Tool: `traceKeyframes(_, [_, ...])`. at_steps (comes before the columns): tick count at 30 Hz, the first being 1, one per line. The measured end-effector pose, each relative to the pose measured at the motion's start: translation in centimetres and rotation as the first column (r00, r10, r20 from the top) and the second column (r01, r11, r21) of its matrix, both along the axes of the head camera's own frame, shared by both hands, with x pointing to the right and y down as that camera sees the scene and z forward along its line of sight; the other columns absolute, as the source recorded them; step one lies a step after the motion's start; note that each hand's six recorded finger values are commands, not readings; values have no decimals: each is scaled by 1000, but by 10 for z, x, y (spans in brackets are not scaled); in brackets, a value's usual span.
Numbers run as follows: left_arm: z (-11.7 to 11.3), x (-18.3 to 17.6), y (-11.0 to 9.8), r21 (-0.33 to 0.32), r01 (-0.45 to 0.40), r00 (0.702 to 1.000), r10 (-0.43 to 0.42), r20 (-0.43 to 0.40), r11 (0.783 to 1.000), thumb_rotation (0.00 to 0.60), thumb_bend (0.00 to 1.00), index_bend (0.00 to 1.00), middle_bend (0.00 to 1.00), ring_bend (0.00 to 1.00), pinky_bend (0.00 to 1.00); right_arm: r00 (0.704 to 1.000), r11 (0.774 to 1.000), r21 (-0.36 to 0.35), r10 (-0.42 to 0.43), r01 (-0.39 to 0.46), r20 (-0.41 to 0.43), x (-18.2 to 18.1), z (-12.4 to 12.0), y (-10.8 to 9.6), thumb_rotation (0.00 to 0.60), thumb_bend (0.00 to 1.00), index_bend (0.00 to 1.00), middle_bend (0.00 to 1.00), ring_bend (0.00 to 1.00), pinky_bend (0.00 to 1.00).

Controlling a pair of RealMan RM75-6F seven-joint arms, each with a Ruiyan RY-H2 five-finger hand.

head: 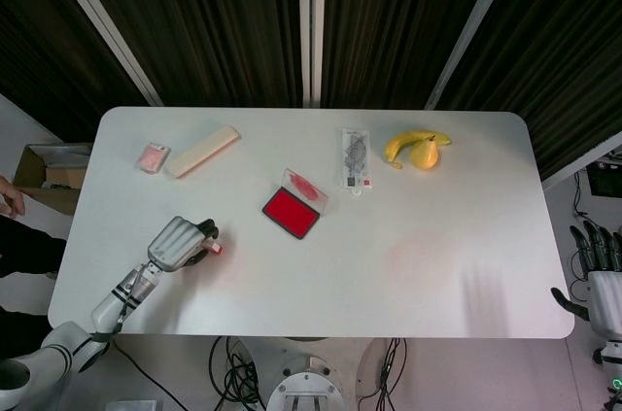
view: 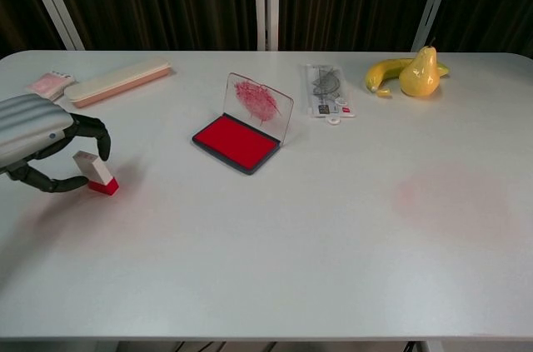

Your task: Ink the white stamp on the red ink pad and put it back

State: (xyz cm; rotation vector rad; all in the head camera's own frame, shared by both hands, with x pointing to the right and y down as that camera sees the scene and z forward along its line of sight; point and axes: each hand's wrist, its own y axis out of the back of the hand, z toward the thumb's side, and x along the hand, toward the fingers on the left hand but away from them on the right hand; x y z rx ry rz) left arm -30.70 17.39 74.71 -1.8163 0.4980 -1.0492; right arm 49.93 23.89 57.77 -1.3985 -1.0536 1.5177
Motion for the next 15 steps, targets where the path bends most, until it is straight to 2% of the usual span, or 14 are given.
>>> traceKeyframes(15, [4,2,0,-36,24,1000,-25,-14,999,600,394,509,469,831,898,999,999,-37,36,-36,-20,5,6,3,600,64,0,0,0,0])
